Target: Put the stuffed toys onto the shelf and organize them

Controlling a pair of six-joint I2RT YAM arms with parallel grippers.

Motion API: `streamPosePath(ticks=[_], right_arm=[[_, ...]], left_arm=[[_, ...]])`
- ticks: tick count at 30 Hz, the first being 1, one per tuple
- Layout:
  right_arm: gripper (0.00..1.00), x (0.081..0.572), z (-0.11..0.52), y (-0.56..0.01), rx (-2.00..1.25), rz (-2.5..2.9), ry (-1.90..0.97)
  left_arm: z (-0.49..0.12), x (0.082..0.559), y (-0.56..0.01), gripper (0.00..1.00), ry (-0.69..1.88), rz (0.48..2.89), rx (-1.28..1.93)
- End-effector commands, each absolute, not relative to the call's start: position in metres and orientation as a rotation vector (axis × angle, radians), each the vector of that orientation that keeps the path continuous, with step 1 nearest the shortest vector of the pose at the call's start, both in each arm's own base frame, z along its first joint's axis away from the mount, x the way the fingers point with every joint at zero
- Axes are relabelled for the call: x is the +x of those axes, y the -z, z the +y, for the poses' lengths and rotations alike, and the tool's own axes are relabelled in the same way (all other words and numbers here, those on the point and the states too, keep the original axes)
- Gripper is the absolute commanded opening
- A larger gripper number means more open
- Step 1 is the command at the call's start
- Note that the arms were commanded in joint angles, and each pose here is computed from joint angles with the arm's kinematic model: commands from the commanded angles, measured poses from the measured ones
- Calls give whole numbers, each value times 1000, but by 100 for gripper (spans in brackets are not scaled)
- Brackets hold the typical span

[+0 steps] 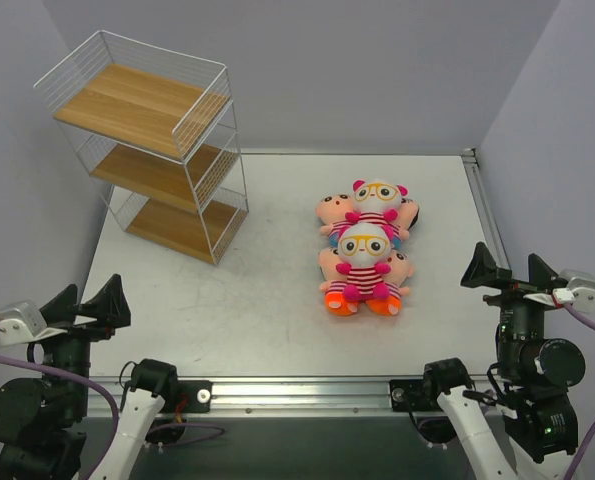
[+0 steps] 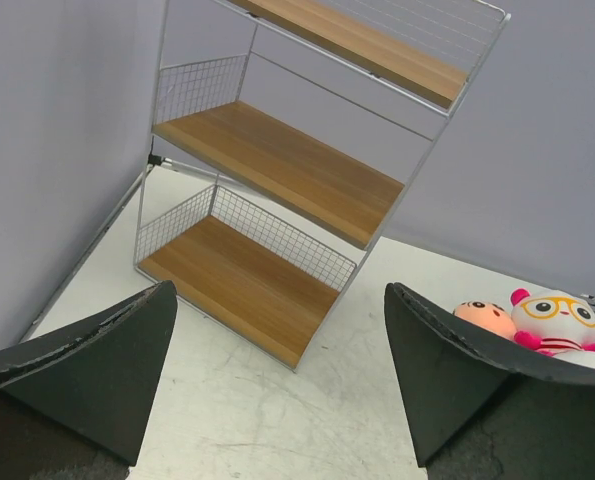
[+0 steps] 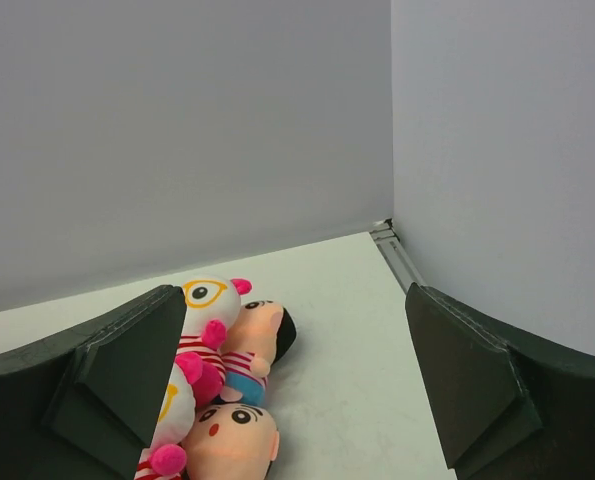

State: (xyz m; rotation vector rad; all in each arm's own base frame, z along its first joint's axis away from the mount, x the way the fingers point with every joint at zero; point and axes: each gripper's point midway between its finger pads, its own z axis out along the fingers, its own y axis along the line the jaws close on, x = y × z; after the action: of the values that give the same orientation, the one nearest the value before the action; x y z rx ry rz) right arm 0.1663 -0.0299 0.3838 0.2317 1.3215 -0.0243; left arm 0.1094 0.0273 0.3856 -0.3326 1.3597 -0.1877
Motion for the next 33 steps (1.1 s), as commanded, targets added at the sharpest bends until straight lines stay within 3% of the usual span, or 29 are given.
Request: streamPosePath(ticks=[1,10,25,33], right_arm=[[100,175,-25,-392,227,1312,2],[100,213,-1,-366,216,1497,-77],[100,289,71,-260,218,2027,-335],[94,314,108,-217,152,2117,-513]], left_arm=[[22,117,-393,94,214,1350,-327],[9,129,-378,94,272,1414,-327],[-27,153,-345,94,370,1596,-228],[-38,163,-323,94,408,1637,-210]])
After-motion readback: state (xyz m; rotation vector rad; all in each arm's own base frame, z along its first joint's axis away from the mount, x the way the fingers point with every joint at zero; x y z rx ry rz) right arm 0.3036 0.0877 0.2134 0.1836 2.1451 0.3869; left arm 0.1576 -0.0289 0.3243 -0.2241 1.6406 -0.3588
